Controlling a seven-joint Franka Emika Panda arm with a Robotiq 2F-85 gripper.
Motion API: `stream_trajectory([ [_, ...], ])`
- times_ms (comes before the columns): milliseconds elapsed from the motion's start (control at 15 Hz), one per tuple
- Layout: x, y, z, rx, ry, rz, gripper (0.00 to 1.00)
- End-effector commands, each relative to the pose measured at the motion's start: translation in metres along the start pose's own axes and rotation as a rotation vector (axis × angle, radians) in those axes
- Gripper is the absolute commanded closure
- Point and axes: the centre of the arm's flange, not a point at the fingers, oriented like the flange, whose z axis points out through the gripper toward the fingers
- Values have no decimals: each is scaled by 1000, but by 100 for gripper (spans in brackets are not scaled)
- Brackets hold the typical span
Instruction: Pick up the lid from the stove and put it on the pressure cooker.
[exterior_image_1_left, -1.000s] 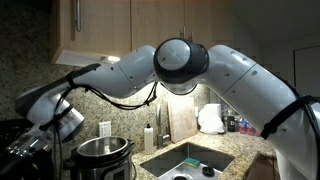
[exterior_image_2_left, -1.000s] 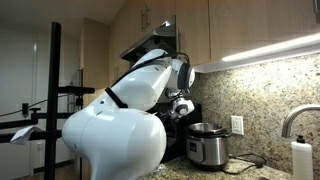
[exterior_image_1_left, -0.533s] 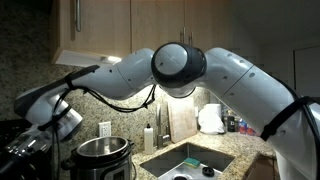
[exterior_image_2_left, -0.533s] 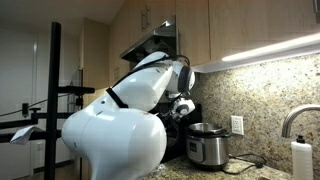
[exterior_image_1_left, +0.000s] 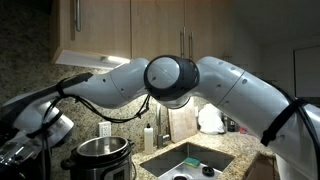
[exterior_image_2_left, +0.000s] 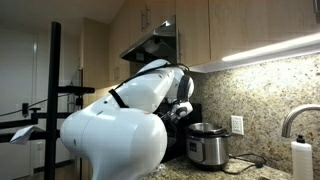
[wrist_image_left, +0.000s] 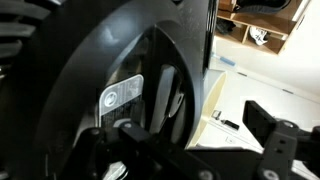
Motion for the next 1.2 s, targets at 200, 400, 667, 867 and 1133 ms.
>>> stream_trajectory([
  [200,33,-7,25,30,-111,4,0],
  [400,35,-4,26,41,-132,16,0],
  [667,33,-2,26,43,-168,113,0],
  [867,31,-9,26,30,-206,189,0],
  [1133,27,-6,29,31,-217,260,40],
])
